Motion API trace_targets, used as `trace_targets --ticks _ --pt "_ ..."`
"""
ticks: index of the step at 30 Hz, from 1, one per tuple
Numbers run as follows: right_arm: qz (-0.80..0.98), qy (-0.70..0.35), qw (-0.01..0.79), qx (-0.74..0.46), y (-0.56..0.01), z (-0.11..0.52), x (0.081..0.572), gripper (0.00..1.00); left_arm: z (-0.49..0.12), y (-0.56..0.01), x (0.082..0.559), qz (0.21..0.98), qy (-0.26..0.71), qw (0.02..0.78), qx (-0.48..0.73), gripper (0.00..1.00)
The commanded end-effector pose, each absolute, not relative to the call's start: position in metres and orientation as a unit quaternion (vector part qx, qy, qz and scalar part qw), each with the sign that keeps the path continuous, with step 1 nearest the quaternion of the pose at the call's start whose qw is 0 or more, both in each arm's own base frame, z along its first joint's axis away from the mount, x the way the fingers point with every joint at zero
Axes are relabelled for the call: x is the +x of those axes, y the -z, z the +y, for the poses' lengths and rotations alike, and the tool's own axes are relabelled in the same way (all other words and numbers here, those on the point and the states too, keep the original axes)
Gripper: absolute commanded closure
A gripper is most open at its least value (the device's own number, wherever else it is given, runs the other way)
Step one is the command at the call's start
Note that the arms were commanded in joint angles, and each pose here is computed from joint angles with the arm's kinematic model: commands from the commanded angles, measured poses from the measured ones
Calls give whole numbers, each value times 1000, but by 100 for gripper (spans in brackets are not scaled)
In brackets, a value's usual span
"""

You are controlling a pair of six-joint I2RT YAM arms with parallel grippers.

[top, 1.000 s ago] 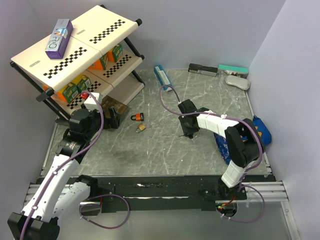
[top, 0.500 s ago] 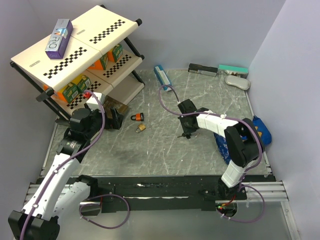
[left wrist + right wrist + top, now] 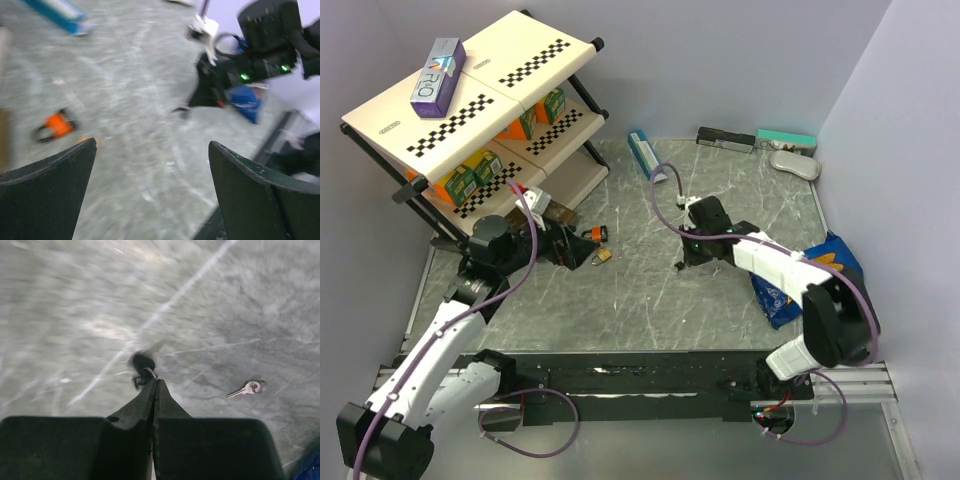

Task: Unlock with the key

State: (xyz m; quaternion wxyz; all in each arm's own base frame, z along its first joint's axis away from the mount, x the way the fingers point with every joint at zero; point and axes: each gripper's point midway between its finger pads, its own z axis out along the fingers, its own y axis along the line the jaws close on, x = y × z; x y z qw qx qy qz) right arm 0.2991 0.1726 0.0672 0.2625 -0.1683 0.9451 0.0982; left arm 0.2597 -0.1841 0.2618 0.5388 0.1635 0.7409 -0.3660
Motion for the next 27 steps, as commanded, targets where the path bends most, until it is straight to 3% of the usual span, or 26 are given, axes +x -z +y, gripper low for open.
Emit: trace_targets --ticks 1,7,12,18,27 --pt "912 -177 320 -186 -117 195 296 100 -218 -285 241 693 463 522 184 1" --pt "856 -289 355 -242 -162 223 269 100 -245 -284 228 673 508 495 209 2" --pt "808 -370 362 -281 -200 241 244 100 -267 -294 188 620 571 454 288 2" --pt "715 -492 363 -338 -261 263 201 100 -284 -284 171 623 571 427 322 5" --pt "659 -552 358 -365 -299 266 171 100 -305 -276 169 629 561 424 331 13"
